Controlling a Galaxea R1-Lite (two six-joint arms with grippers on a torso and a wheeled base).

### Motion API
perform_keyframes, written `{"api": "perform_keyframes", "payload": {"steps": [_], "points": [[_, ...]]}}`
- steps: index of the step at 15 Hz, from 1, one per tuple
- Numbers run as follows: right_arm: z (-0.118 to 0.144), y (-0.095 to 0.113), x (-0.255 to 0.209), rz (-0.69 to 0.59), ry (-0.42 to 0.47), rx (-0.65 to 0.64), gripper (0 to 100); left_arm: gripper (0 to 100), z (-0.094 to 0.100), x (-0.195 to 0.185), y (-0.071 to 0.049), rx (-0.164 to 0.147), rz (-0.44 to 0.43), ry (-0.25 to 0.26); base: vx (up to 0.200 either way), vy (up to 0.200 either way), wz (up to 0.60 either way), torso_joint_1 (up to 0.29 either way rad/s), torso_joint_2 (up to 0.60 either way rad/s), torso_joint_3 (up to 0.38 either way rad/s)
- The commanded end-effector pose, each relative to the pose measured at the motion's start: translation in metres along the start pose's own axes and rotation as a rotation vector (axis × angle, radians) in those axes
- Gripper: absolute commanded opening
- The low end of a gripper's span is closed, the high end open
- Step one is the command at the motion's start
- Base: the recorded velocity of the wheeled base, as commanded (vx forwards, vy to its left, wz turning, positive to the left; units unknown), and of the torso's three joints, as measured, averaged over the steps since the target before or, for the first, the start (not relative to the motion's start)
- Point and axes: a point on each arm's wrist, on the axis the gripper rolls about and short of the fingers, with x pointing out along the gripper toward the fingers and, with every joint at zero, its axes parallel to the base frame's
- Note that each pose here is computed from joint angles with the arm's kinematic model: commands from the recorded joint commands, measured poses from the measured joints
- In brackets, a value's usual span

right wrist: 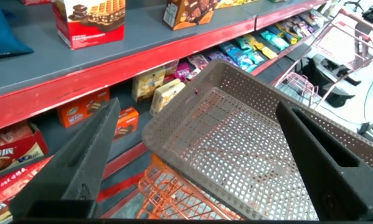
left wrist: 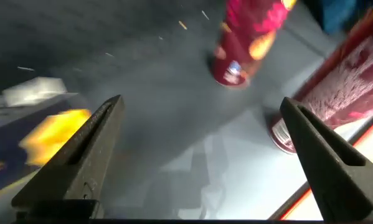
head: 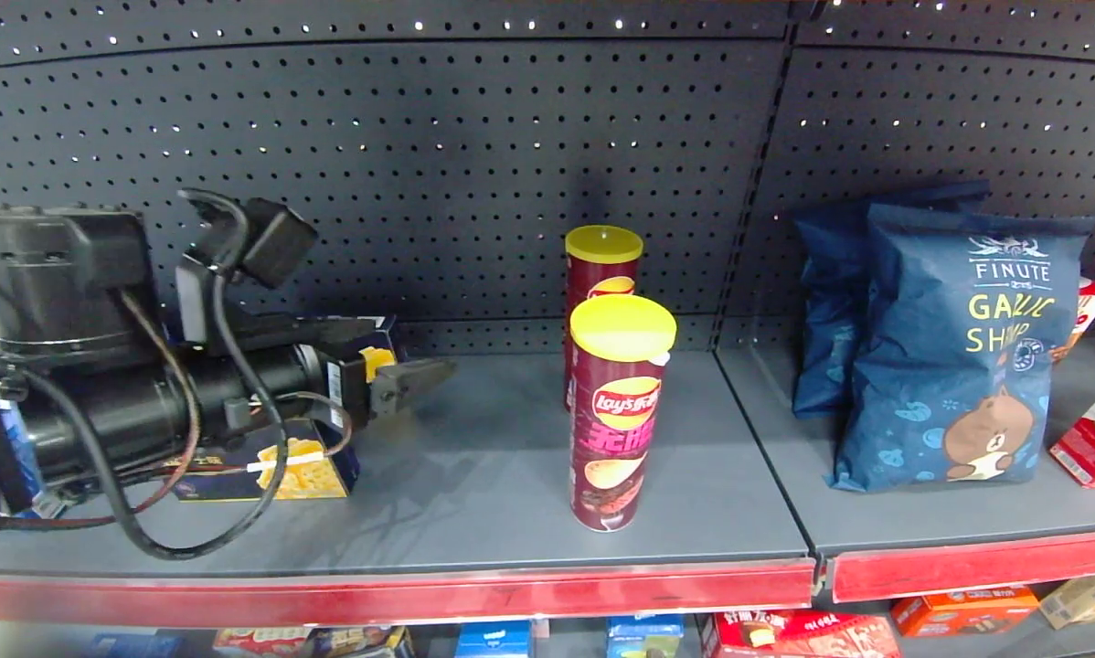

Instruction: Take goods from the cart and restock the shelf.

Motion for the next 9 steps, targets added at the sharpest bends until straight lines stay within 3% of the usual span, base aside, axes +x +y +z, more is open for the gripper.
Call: {"api": "perform_keyframes", "payload": {"steps": [1, 3, 5, 6, 9], "points": [[0.0, 0.001, 0.0, -0.002, 0.004, -0.004, 100, 100, 0.023, -0.047, -0.001, 0.027, 0.045, -0.132, 0.0, 0.0, 0.0, 0.0, 0.0, 0.0], [-0.004, 0.001, 0.001, -0.004, 0.011, -0.009, 100, 100, 0.035, -0.075, -0.005, 0.047, 0.069, -0.216, 0.0, 0.0, 0.0, 0.0, 0.0, 0.0], [-0.005, 0.002, 0.001, -0.004, 0.013, -0.013, 100, 100, 0.04, -0.097, 0.0, 0.057, 0.128, -0.27, 0.0, 0.0, 0.0, 0.0, 0.0, 0.0], [-0.005, 0.002, 0.001, 0.0, 0.016, -0.016, 100, 100, 0.04, -0.119, 0.003, 0.067, 0.199, -0.313, 0.0, 0.0, 0.0, 0.0, 0.0, 0.0], [-0.01, 0.004, 0.003, 0.003, 0.029, -0.048, 100, 100, 0.028, -0.165, -0.011, 0.089, 0.28, -0.401, 0.0, 0.0, 0.0, 0.0, 0.0, 0.0]]}}
